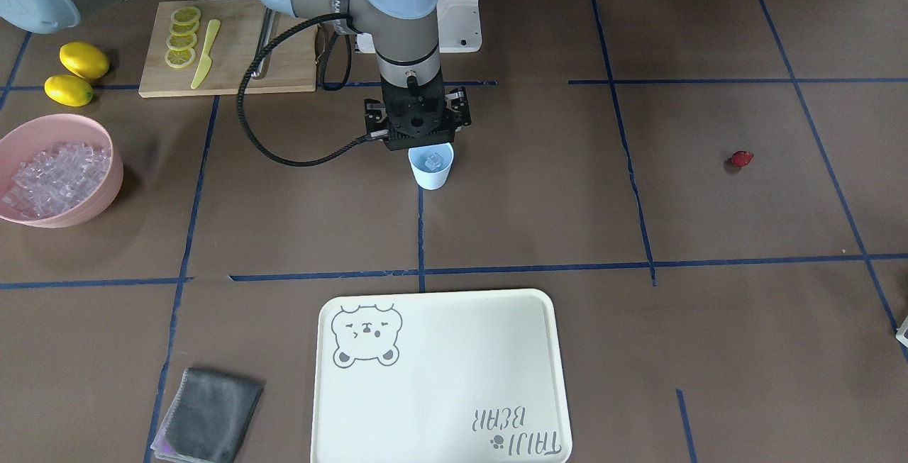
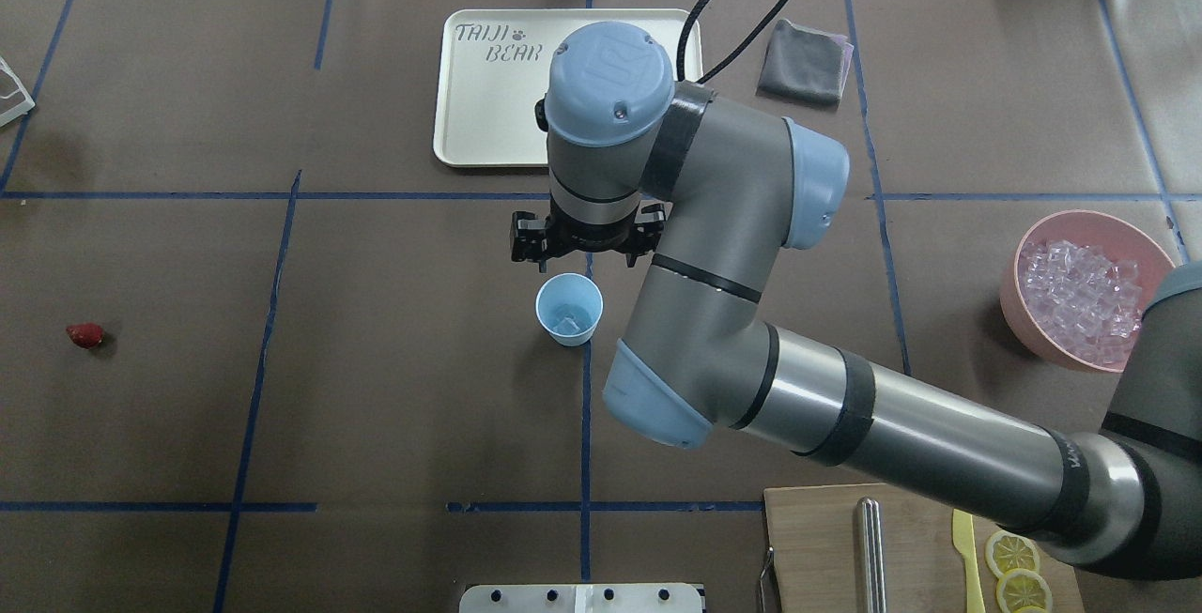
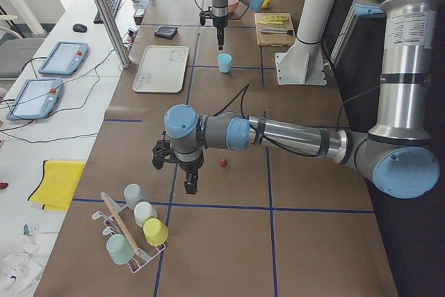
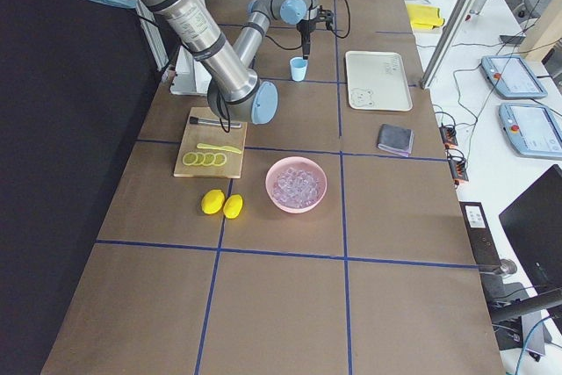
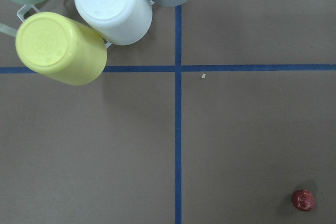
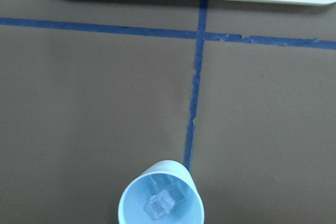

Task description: Put ice and strawberries in cup

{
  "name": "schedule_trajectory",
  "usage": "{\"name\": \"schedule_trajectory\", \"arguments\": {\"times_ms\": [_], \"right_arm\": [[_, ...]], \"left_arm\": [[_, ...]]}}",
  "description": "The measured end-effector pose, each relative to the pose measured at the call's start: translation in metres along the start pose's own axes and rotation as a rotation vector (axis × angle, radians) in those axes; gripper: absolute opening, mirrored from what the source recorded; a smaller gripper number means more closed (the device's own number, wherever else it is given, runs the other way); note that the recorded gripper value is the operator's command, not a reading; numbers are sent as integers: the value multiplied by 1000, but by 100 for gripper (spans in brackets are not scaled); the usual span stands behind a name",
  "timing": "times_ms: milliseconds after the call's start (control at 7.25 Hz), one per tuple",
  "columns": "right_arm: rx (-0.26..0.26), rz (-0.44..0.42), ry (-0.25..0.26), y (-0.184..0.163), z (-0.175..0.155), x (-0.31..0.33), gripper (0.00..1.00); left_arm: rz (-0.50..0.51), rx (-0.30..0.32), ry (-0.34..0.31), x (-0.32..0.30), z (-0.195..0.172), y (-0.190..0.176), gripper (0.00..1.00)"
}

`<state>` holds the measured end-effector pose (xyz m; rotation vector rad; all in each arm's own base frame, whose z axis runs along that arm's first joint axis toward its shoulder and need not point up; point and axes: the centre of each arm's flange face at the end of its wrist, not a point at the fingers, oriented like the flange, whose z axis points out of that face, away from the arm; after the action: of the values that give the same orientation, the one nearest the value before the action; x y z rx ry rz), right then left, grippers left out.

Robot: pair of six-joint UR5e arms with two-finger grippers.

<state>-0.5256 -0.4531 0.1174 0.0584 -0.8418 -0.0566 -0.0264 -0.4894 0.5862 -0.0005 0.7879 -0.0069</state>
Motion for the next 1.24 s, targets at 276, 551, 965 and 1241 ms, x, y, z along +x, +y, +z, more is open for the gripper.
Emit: {"name": "schedule_trajectory", "arguments": {"times_ms": [276,551,965,1241], "right_arm": [[17,0,-15,-17,-28,46,100],[35,-24,-14,-38,-49,97,100],[58,-93,16,-61,-72,197,100],[59,-135,27,-75,-88,256,100]], "left_arm": [[-63,34,19,39,19,13,100],[-123,66,58,77,55,43,100],[-185,104,34,133,115,75,100],[-196,123,7,154,148,91,100]]}}
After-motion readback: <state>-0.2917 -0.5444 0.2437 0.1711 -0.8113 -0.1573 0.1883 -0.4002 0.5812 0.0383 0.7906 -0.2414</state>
